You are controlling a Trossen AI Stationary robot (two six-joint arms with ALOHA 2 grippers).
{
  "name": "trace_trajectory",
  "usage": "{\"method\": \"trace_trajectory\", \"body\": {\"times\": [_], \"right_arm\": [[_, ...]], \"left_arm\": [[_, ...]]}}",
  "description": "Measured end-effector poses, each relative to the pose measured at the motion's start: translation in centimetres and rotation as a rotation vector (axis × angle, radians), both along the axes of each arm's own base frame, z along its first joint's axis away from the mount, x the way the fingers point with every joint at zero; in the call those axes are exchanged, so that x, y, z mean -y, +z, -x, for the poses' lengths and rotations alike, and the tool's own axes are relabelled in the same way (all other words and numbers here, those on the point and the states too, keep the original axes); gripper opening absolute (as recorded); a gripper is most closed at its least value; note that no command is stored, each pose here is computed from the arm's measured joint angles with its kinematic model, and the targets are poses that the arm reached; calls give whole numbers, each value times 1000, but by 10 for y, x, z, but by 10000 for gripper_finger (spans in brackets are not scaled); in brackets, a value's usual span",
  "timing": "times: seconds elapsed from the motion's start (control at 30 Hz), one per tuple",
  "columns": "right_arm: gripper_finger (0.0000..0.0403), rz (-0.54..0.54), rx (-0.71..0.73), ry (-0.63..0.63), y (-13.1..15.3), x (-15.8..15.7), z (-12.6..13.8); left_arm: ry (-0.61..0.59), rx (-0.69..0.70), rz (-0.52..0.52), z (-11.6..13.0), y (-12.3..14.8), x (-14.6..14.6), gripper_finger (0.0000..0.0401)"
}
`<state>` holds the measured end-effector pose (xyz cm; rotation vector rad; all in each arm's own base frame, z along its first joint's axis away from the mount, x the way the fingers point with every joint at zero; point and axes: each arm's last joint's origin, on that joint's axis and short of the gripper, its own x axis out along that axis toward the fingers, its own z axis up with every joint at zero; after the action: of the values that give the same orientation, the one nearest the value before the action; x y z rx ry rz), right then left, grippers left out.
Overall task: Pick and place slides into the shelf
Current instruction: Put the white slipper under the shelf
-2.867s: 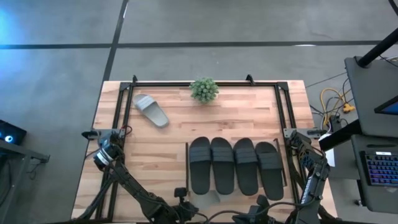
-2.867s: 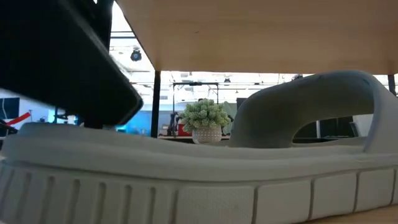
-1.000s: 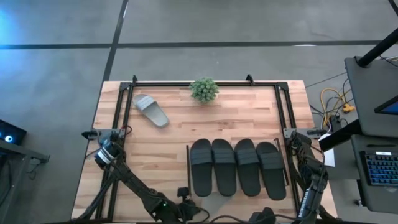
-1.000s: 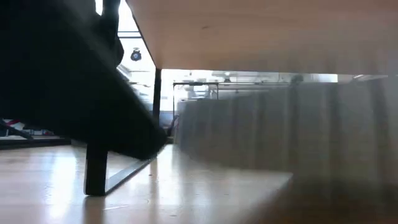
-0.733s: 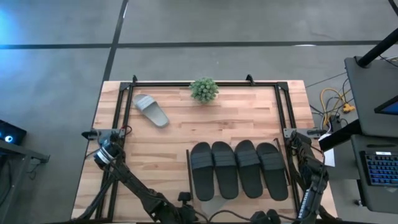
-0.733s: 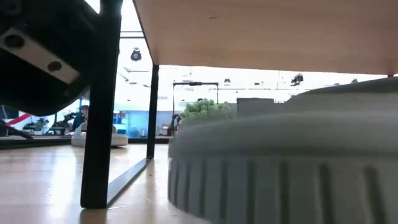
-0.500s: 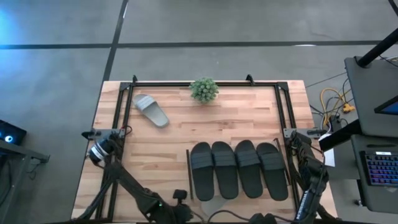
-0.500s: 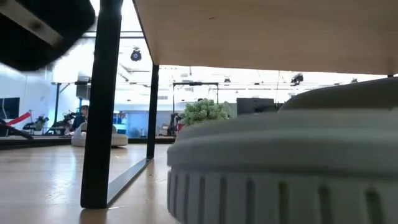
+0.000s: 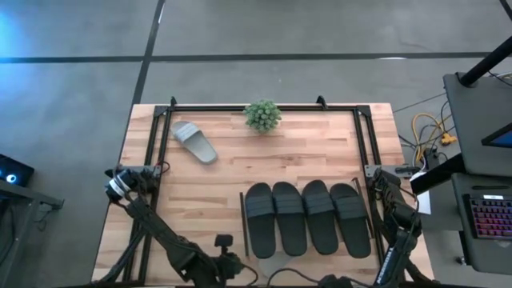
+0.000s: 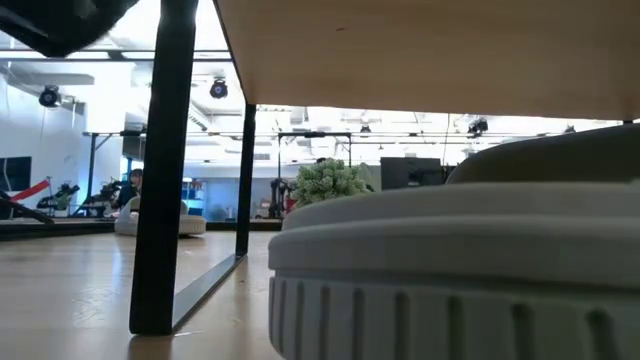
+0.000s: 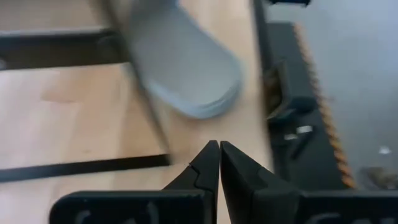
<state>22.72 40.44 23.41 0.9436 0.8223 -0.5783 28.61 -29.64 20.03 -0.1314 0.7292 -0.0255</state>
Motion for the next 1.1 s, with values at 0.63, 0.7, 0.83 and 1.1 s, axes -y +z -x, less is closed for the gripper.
{"method": "trace_trajectory", "body": {"times": [0.63, 0.7, 0.83, 1.1], "right_arm": [[13, -3, -3, 11, 2, -1, 1], [13, -2, -4, 11, 2, -1, 1], [13, -5, -4, 6, 2, -1, 1], [13, -35, -2, -1, 3, -6, 8]], "left_arm": [[62, 196, -21, -9, 11, 3, 0], [128, 224, -89, -10, 11, -1, 0], [181, 218, -168, -9, 7, -8, 0], [268, 130, -144, 1, -2, -14, 0]]}}
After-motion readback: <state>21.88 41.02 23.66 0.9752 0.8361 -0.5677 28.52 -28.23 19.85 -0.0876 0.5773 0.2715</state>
